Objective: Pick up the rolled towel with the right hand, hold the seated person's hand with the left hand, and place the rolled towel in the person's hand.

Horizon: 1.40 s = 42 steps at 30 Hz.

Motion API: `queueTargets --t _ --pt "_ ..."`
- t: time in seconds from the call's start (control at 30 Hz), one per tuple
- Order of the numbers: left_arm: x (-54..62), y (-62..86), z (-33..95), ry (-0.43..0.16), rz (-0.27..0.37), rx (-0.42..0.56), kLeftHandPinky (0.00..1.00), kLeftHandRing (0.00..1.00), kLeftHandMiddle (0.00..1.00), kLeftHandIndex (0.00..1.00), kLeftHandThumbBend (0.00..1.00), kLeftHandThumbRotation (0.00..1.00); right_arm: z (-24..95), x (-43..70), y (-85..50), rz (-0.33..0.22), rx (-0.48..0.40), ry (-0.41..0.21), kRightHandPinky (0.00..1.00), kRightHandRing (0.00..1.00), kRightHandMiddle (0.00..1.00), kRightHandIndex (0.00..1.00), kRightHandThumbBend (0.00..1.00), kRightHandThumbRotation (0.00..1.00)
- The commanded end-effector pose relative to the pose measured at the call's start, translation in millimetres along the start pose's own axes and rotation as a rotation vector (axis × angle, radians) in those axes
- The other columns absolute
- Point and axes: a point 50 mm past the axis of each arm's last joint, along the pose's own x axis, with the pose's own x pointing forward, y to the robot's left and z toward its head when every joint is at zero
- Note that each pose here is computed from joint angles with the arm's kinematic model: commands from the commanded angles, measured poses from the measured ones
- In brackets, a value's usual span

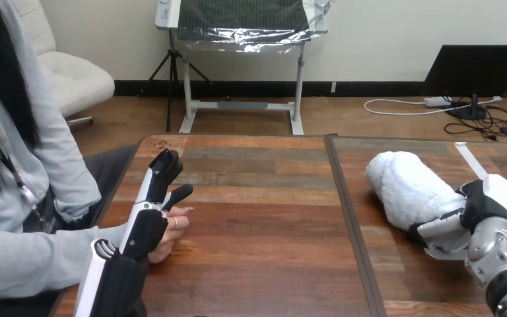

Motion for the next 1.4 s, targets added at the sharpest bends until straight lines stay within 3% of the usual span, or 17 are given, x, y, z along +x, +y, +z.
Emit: queueTargets --t 0.0,0.43,0.77,1.0,1.37 --pt "13.7 3.2 5.9 -0.092 0.002 0.016 0.87 0.96 0.99 0.98 1.0 0.78 7.2 -0.8 1.7 -0.014 0.042 -0.03 0.4 0.54 0.59 0.52 0.86 0.0" --pt "13.3 1.9 3.0 -0.069 0.012 -0.003 0.86 0.96 0.98 0.97 1.0 0.76 13.7 -1.6 -3.1 -0.086 0.127 -0.113 0.5 0.6 0.61 0.5 0.88 0.0" --pt "14.1 3.2 1.2 -0.057 0.005 0.03 0.85 0.96 0.98 0.97 1.0 0.79 20.4 -2.7 -6.1 -0.131 0.207 -0.161 0.49 0.54 0.56 0.48 0.9 0.0" --pt "14.2 4.4 0.0 -0.028 -0.009 0.059 0.84 0.95 0.98 0.97 1.0 0.82 24.2 -3.3 -6.8 -0.133 0.262 -0.184 0.5 0.52 0.54 0.48 0.9 0.0" --pt "13.2 8.7 -2.2 0.032 -0.057 0.12 0.87 0.95 0.97 0.96 1.0 0.8 33.2 -7.6 -5.0 -0.147 0.362 -0.276 0.48 0.49 0.51 0.48 0.87 0.0"
